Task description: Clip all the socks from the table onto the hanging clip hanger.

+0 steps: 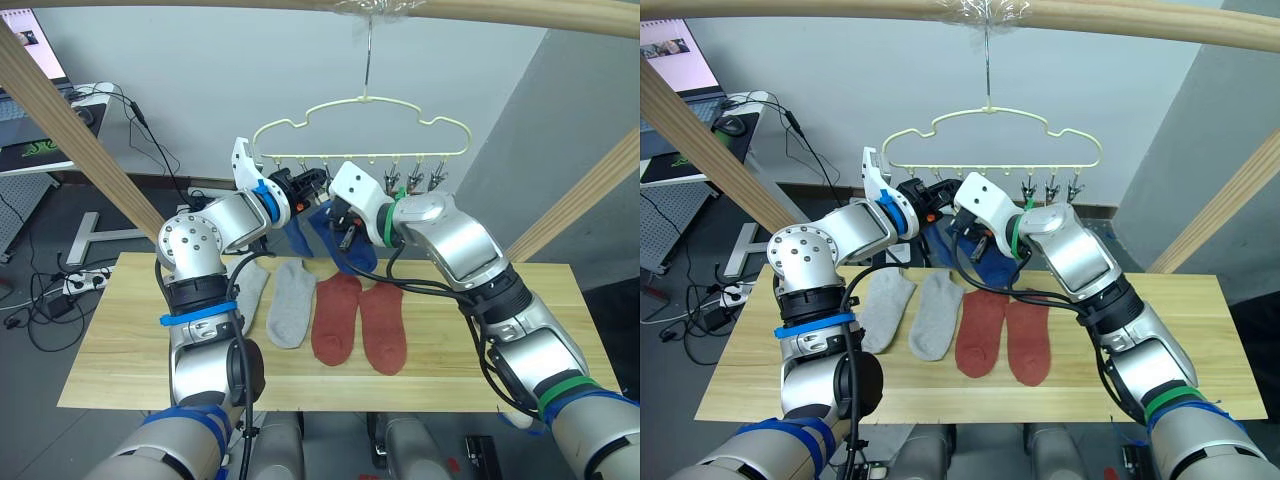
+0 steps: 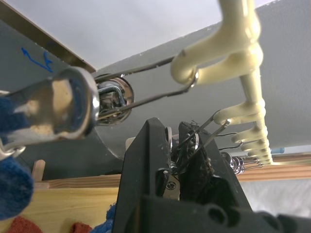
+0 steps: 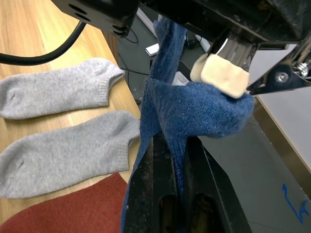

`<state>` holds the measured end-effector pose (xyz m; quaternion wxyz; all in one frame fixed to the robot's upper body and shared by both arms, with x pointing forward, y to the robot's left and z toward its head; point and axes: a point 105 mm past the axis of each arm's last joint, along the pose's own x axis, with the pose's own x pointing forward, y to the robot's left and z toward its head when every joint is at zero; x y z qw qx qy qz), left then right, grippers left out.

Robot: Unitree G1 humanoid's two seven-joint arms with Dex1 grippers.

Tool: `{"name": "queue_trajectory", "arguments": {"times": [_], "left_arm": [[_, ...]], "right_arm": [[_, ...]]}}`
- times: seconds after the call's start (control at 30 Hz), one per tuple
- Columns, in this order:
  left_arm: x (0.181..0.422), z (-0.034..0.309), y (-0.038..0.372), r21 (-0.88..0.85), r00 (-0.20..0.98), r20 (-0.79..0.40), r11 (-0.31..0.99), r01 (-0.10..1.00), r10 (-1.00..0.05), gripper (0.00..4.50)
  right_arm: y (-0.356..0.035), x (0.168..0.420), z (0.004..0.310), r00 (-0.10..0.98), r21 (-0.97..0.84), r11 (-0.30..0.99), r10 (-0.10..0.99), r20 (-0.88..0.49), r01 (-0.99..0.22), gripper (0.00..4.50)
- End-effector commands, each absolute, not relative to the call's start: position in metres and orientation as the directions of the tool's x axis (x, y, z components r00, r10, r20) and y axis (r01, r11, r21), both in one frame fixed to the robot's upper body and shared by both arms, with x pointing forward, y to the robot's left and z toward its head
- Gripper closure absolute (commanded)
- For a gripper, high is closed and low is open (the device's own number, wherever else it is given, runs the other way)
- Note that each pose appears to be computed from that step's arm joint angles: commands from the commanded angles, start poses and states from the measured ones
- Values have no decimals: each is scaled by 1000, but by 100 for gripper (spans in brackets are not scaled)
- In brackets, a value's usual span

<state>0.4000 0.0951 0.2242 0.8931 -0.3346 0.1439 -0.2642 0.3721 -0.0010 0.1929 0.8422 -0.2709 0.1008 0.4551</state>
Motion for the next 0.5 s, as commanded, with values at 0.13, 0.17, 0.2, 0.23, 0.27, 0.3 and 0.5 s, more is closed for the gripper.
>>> {"name": "queue_trajectory", "arguments": {"times": [0.13, 0.17, 0.2, 0.23, 0.27, 0.3, 0.5], "left_arm": [[399, 235, 95, -657, 825, -51, 641, 397, -563, 420], [399, 235, 95, -657, 825, -51, 641, 397, -563, 420], [399, 235, 95, -657, 825, -51, 641, 397, -563, 420], [399, 235, 95, -657, 825, -51, 641, 397, -563, 420], [399, 235, 95, -656, 825, -51, 642, 397, -563, 420], [399, 235, 95, -654, 824, -52, 643, 398, -564, 420], [398, 234, 95, -652, 823, -52, 643, 401, -566, 420]], "right_arm": [[3, 375, 210, 583, -400, 444, 727, -362, -802, 447], [3, 375, 210, 581, -400, 441, 728, -364, -803, 447], [4, 375, 209, 581, -400, 440, 728, -365, -804, 447], [4, 376, 209, 581, -400, 441, 729, -363, -803, 447], [5, 377, 211, 584, -402, 444, 728, -359, -801, 447], [5, 378, 213, 588, -405, 447, 728, -353, -797, 447], [10, 380, 227, 589, -426, 442, 740, -324, -789, 447]]}}
